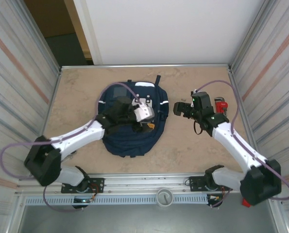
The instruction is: Pack the student bag
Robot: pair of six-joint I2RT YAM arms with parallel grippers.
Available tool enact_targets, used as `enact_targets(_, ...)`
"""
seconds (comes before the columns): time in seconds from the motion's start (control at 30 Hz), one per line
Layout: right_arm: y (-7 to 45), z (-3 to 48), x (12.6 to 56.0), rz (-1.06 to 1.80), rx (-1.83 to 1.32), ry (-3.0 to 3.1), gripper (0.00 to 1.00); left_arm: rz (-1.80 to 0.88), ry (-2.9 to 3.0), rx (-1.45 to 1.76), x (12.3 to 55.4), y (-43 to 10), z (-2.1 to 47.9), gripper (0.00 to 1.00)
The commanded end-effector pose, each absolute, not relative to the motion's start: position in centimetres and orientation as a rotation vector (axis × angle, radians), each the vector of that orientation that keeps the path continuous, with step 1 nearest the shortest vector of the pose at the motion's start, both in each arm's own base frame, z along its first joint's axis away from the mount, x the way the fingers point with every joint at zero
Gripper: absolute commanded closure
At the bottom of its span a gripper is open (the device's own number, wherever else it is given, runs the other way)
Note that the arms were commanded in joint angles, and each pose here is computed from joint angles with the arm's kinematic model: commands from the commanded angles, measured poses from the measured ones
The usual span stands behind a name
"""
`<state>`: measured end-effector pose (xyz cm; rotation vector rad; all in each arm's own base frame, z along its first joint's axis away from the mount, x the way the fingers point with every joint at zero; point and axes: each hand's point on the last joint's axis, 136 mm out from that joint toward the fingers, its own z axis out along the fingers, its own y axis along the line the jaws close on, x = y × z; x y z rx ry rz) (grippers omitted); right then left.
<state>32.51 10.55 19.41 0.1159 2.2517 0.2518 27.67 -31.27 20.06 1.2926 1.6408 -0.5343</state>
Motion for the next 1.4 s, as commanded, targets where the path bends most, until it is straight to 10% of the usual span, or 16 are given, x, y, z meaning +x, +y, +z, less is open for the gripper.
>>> enact_targets(0.0,5.3,23.6,31.5,-0.123,0.157,2.052,0.01,-0.473,1.593,0.789,30.9,-25.0,27.3,0.11)
enact_targets(0.23,-1.2,26.0,29.4,-0.269,0.391,1.808,0.01,-0.124,1.705,0.107,33.6,-8.1,26.5,0.01)
enact_targets(0.5,-6.4,16.8,30.3,-0.303,0.528,1.833,0.01,0.071,1.845,-0.106,34.6,1.1,17.2,0.01)
enact_targets(1.37,-3.2,8.4,39.1,-0.094,0.228,1.952,0.01,0.115,1.945,0.009,39.4,0.2,9.3,0.01)
